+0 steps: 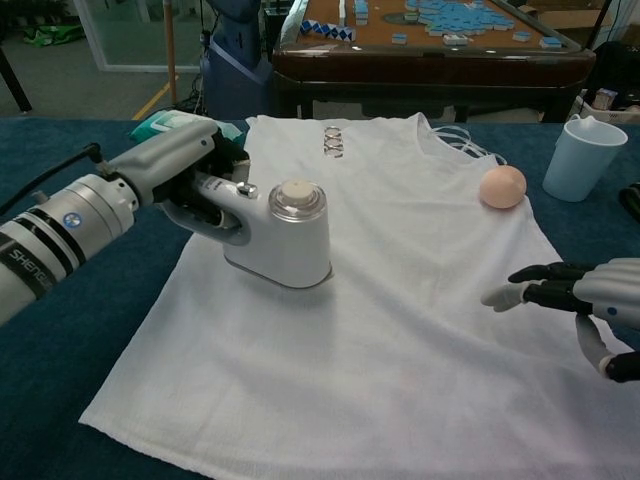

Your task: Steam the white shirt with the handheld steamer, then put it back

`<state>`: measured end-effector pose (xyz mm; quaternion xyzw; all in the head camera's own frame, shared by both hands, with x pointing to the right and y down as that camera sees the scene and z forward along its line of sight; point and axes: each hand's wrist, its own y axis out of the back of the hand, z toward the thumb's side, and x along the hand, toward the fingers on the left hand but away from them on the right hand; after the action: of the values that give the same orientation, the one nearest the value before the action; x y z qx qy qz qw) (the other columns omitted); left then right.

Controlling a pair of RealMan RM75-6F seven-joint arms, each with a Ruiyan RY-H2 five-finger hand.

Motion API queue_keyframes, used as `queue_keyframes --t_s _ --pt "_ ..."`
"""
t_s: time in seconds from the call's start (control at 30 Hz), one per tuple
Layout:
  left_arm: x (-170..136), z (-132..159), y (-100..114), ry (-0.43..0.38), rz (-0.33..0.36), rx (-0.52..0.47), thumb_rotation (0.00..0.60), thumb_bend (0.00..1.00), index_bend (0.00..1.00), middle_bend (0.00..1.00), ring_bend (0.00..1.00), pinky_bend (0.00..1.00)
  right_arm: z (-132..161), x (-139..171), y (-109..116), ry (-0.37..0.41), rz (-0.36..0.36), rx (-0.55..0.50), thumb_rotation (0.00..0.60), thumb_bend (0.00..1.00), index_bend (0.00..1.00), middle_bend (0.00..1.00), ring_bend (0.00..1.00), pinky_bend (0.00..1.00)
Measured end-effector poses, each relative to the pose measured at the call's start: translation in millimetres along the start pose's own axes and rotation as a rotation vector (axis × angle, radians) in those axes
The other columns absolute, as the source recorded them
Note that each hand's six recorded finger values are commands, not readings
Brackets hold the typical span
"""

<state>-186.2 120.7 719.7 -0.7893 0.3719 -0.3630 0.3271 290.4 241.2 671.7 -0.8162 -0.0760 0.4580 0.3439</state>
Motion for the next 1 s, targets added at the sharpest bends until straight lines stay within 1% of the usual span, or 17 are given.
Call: queue_keyframes --t_s 0.07,0.1,0.17,0.27,0.37,0.63,1.0 --pt "2 2 -5 -0.013 -0.002 0.026 0.600 0.22 0.94 0.79 0.64 0.60 0 -4 -3 0.001 -0.010 -0.004 0.279 0.28 0.00 0.16 0.01 0.04" --pt "2 2 -7 -0.017 -0.003 0.034 0.600 0.22 0.94 0.79 0.64 0.60 1 -7 -3 0.003 -0.021 -0.011 0.274 0.22 0.00 0.16 0.01 0.04" --pt "4 3 -12 -0.022 -0.007 0.050 0.600 0.22 0.94 0.79 0.64 0.60 2 -10 -4 0.006 -0.036 -0.024 0.254 0.13 0.00 0.16 0.01 0.04" --pt "5 2 -16 -0.024 -0.012 0.067 0.600 0.22 0.94 0.78 0.64 0.60 2 -16 -6 0.012 -0.036 -0.045 0.229 0.06 0.00 0.16 0.01 0.04" --pt "5 -1 -20 -0.021 -0.012 0.080 0.600 0.22 0.94 0.78 0.64 0.60 2 -20 -9 0.014 -0.027 -0.061 0.213 0.04 0.00 0.16 0.01 0.04" --pt "5 -7 -24 -0.009 -0.022 0.106 0.600 0.22 0.94 0.79 0.64 0.60 -7 -23 -17 -0.011 -0.002 -0.075 0.211 0.04 0.00 0.16 0.01 0.04" --pt "3 -26 -21 0.024 -0.035 0.131 0.600 0.22 0.94 0.79 0.64 0.60 -15 -15 -21 -0.045 0.014 -0.072 0.213 0.04 0.00 0.16 0.01 0.04"
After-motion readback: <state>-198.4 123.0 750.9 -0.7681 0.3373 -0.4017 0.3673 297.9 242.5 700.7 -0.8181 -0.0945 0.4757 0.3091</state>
